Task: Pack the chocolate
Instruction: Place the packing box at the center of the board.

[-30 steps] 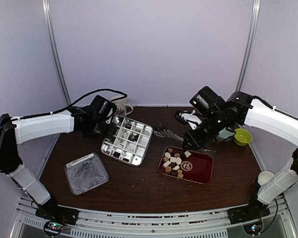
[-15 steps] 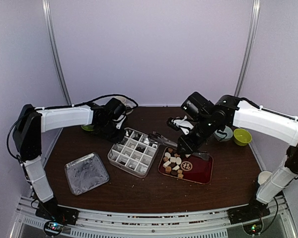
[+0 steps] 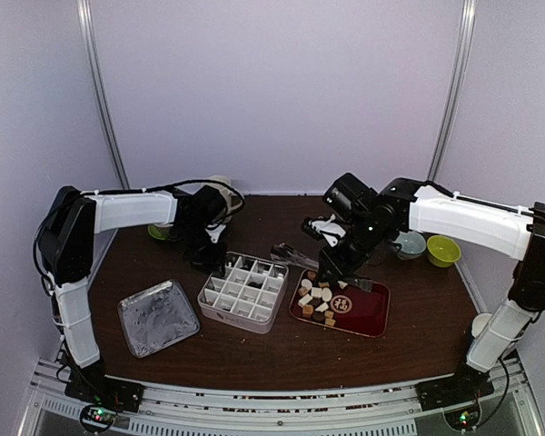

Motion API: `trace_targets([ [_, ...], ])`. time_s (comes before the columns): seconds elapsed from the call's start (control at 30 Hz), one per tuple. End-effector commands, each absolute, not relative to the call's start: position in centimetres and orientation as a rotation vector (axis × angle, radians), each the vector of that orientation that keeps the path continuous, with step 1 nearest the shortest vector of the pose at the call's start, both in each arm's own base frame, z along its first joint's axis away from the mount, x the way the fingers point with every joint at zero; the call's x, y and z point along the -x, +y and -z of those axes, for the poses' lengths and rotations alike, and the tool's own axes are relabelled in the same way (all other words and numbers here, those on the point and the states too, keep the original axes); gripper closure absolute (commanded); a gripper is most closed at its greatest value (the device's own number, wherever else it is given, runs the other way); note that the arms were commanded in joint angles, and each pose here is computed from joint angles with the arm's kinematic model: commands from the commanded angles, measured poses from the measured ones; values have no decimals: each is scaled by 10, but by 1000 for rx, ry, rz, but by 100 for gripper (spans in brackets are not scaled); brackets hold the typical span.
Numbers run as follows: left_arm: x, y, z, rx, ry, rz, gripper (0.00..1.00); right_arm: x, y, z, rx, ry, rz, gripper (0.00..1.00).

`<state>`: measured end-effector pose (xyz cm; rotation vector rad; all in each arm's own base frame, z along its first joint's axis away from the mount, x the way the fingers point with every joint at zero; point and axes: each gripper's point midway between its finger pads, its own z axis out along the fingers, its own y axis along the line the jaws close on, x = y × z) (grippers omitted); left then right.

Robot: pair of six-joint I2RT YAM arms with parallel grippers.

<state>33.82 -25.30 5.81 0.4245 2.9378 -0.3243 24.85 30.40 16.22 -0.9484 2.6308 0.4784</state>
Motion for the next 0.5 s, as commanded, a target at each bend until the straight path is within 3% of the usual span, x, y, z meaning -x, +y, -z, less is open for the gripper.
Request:
trace_targets([
  [0.0, -341, -266, -76, -435, 2897, 418, 63, -254, 309, -159, 942, 2617, -499, 79],
  [0.17, -340, -263, -81, -427, 2873, 425, 56, -252, 307, -149, 949, 2637, -487, 77],
  [0.37, -338, -260, -76, -402, 2887, 447, 55, -249, 302, -139, 971, 2654, -457, 72],
  [0.47, -338, -257, -74, -384, 2896, 457, 56, -247, 300, -136, 973, 2658, -454, 64],
])
